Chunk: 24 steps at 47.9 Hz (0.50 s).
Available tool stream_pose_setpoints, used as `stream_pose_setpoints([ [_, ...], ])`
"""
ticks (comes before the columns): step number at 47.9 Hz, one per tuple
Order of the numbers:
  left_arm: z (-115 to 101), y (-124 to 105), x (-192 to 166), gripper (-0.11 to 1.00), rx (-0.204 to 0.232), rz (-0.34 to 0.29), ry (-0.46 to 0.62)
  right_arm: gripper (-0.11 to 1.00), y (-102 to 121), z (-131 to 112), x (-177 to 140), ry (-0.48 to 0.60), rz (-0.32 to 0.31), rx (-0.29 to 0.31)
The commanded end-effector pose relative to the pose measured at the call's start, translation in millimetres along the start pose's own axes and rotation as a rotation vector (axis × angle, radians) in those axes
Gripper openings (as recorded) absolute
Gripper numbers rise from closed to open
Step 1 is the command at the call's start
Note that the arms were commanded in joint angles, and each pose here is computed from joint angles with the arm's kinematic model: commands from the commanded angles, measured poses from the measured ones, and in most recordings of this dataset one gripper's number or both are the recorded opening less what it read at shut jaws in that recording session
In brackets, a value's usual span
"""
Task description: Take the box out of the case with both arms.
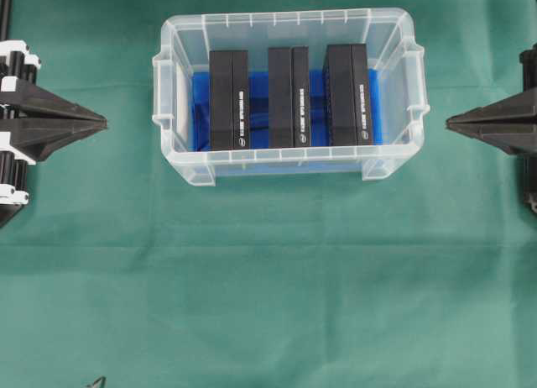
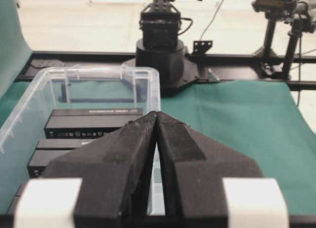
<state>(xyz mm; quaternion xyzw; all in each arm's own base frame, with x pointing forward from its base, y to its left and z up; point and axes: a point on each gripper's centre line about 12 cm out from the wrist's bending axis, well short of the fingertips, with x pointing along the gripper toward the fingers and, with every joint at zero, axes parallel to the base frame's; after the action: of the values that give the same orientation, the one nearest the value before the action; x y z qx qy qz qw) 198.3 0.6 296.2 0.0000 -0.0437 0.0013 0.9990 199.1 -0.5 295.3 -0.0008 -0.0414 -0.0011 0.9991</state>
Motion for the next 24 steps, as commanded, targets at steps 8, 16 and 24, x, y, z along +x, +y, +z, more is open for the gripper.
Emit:
stream_pose_setpoints([
  [8,24.4,-0.6,7.2,0.01,-0.017,-0.004,-0.008,0.02,-1.4,16.6,7.9,0.058,-0.008,0.015],
  [16,66.5,-0.8,15.4,0.01,-0.020,-0.005,-0.052,0.02,-1.5,76.4,15.3,0.037,-0.007,0.015],
  [24,118.9,-0.2,17.8,0.01,-0.019,-0.001,-0.040,0.02,-1.5,137.5,18.2,0.051,-0.007,0.015],
])
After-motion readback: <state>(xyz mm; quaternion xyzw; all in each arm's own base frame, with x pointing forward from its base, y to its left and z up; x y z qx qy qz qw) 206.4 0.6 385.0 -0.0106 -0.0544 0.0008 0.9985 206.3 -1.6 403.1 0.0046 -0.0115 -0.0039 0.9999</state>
